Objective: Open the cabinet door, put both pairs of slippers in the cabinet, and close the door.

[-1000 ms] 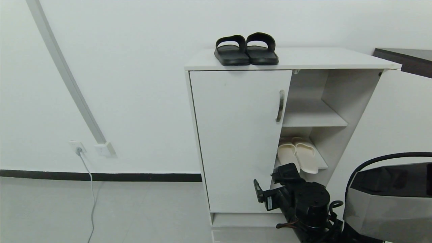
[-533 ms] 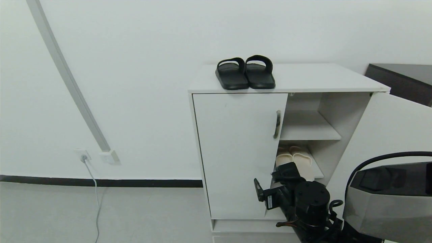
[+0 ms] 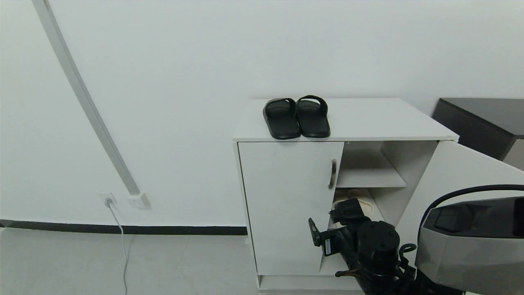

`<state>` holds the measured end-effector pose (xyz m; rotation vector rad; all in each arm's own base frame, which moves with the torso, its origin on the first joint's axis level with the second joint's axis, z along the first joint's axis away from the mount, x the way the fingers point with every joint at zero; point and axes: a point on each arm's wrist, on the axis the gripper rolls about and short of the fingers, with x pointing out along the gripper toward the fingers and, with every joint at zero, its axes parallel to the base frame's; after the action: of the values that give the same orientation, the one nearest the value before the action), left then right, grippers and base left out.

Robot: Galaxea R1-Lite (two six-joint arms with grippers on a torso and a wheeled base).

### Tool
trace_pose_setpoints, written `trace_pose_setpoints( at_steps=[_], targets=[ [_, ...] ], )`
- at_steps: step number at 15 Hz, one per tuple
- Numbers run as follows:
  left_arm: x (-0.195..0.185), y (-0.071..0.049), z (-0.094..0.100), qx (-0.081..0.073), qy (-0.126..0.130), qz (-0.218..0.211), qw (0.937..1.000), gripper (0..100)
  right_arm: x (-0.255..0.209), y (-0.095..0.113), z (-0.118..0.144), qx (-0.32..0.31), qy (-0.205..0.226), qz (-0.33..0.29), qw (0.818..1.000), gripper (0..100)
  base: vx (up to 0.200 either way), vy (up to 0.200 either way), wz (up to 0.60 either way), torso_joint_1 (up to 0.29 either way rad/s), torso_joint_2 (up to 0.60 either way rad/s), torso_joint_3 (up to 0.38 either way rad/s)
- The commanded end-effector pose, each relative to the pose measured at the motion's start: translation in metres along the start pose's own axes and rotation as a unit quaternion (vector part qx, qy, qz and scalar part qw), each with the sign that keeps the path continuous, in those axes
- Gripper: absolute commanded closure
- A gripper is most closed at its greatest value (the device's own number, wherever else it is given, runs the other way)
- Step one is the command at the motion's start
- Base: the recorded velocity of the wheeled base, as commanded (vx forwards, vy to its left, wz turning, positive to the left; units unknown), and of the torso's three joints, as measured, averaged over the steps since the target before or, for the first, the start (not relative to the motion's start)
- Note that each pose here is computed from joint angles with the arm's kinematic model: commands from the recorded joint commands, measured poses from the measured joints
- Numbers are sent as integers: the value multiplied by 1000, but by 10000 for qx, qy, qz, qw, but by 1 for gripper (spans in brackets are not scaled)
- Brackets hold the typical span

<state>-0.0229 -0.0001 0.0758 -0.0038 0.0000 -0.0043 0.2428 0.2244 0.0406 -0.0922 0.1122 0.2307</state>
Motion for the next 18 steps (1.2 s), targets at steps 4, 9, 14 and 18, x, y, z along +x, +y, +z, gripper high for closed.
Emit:
trace_pose_setpoints(
  at_steps=[4, 9, 14, 18],
  targets=[
    [0, 0, 0, -4, 8, -2, 10000, 100, 0, 0, -1, -8, 5, 4, 10000, 0, 0, 0, 0, 203, -520, -316],
    [0, 0, 0, -4, 8, -9, 10000, 100, 0, 0, -1, -8, 5, 4, 10000, 0, 0, 0, 0, 236, -557, -322],
    [0, 0, 0, -4, 0, -9, 10000, 100, 1, 0, -1, -7, 6, -11, 10000, 0, 0, 0, 0, 259, -582, -327],
    [0, 0, 0, -4, 8, -2, 10000, 100, 0, -2, -1, -1, 14, -26, 10000, 0, 0, 0, 0, 189, -406, -227]
  ],
)
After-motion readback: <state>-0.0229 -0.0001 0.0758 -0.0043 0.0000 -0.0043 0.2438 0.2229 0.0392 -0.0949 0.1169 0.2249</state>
